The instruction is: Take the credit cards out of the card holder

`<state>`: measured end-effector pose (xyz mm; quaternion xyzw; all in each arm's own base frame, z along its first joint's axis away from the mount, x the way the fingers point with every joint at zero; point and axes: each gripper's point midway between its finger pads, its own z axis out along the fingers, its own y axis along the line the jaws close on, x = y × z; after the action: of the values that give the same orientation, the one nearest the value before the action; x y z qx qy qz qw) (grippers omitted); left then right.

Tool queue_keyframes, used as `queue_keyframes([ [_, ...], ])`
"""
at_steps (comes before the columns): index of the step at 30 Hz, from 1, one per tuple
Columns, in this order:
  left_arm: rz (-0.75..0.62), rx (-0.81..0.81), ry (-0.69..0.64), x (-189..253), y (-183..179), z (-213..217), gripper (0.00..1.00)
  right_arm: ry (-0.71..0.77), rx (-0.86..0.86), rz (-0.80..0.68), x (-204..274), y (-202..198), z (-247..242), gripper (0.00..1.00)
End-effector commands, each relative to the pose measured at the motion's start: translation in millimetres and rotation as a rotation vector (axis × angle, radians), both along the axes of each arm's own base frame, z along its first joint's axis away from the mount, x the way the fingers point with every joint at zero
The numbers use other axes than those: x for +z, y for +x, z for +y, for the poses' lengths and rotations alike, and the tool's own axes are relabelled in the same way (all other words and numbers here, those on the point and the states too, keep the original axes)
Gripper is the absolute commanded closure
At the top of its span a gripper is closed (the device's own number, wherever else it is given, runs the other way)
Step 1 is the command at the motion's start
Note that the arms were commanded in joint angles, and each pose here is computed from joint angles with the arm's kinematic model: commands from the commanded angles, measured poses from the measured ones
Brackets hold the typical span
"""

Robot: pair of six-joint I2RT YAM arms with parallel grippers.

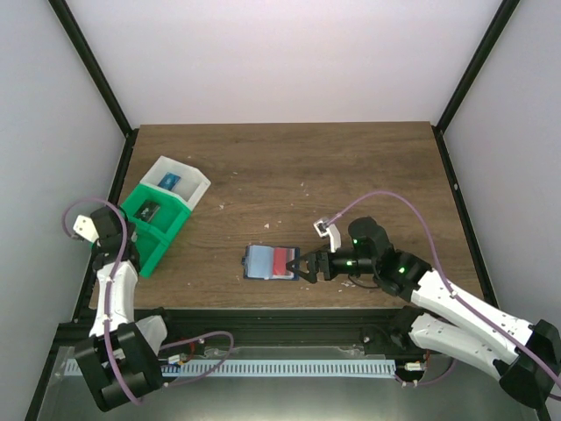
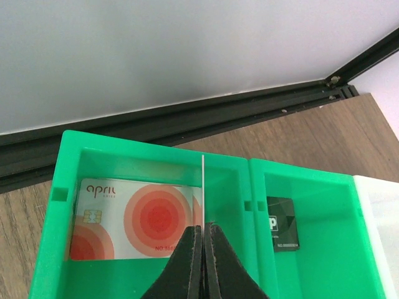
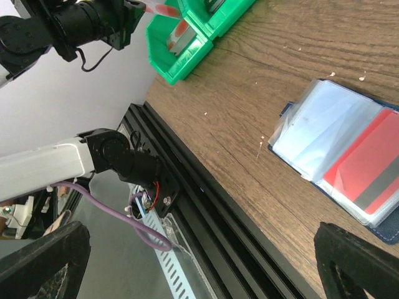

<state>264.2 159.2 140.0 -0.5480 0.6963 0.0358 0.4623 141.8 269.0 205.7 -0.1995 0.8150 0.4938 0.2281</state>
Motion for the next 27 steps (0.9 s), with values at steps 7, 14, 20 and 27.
queue_keyframes([
  [7, 0.007, -0.061, 0.009, -13, 10, 6, 1.00, 0.004, -0.020, -0.030, 3, 5, -1, 0.00],
  [14, 0.021, -0.057, -0.002, -26, 9, 10, 1.00, -0.009, -0.009, -0.036, 1, 6, 0, 0.00],
  [20, 0.004, -0.061, 0.020, -22, 12, 13, 1.00, -0.019, -0.017, -0.043, 3, 6, -2, 0.00],
  [27, -0.022, -0.073, 0.038, -17, 15, 13, 1.00, -0.022, -0.021, -0.038, -1, 6, -3, 0.00],
])
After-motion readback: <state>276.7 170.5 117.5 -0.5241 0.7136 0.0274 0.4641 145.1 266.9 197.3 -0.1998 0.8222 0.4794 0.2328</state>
